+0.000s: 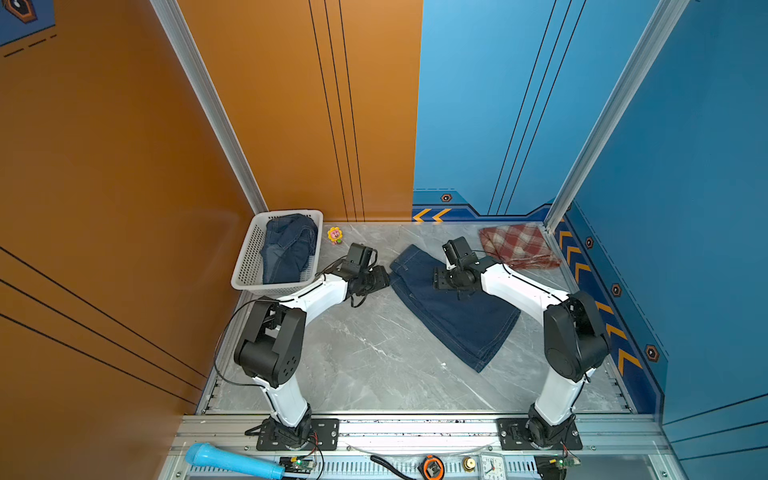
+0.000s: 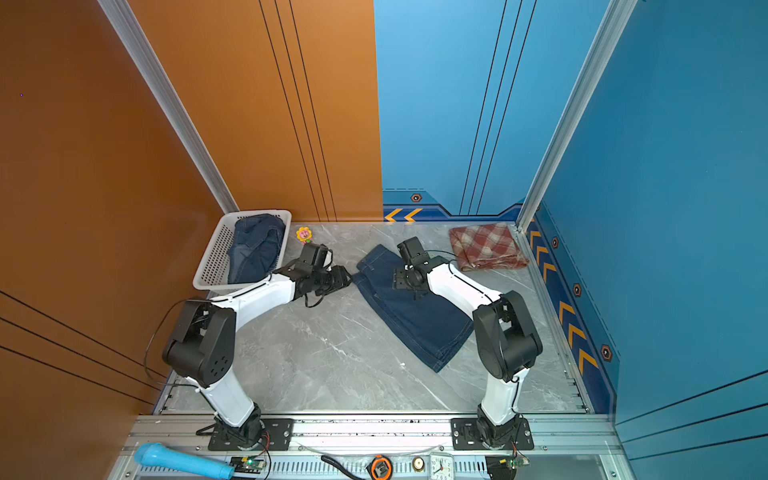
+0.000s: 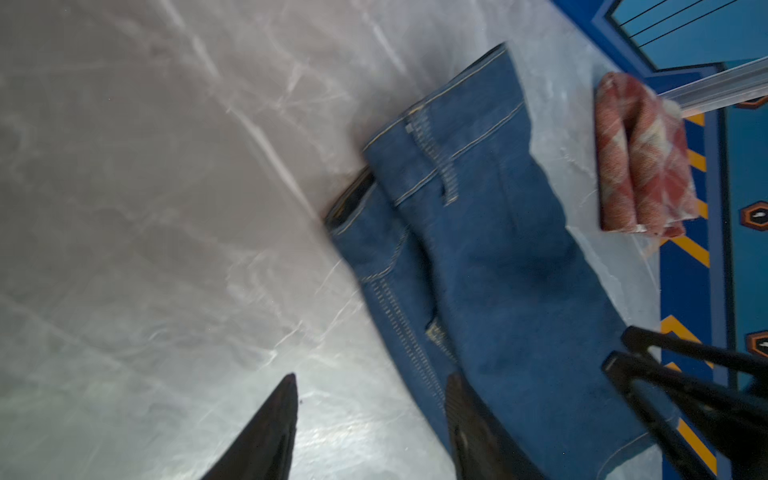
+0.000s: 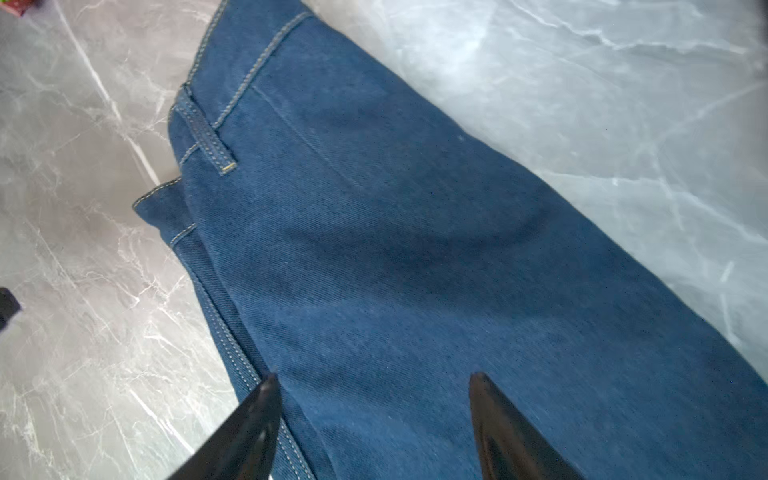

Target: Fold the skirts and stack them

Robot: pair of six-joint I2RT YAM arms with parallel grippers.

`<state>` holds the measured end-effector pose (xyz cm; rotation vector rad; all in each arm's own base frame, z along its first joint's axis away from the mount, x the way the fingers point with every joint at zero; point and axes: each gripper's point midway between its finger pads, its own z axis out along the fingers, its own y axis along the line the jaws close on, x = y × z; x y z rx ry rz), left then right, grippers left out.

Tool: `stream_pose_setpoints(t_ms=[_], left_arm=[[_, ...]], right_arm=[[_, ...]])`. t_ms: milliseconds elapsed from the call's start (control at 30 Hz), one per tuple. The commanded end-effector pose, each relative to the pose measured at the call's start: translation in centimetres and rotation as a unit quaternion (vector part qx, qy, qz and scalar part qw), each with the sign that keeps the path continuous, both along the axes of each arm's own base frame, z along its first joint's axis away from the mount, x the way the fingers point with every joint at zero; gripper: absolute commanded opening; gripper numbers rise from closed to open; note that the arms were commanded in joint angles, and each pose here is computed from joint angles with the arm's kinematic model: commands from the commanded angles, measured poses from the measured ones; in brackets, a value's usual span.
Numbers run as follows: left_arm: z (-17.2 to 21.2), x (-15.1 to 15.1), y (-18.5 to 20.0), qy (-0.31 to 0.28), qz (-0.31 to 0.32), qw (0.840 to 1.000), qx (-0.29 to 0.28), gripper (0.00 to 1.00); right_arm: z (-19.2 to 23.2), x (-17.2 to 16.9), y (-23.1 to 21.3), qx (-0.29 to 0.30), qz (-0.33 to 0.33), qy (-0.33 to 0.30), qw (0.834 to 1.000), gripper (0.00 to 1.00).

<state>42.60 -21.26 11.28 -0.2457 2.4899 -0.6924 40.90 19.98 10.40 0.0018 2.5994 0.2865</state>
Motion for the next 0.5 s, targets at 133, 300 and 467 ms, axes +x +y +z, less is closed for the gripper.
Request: stream_pose_setpoints(t_ms=[133, 300, 467], left_arm=[[-0.3, 3.4, -3.5, -0.03, -0.072, 0.995, 0.061, 0.61], [-1.5, 4.9, -6.5, -0.041, -0.132, 0.984, 0.109, 0.63], [-3.9, 5.3, -8.5, -0.027, -0.164, 0.975, 0.149, 0.63]], right_arm=[[-2.2, 0.2, -6.2, -0.003, -0.138, 0.005, 0.99, 0.73], [-3.8, 0.1, -7.8, -0.005, -0.162, 0.012, 0.987, 0.73], [-6.0, 1.2, -8.9, -0.007, -0.153, 0.028, 0.988, 0.75]])
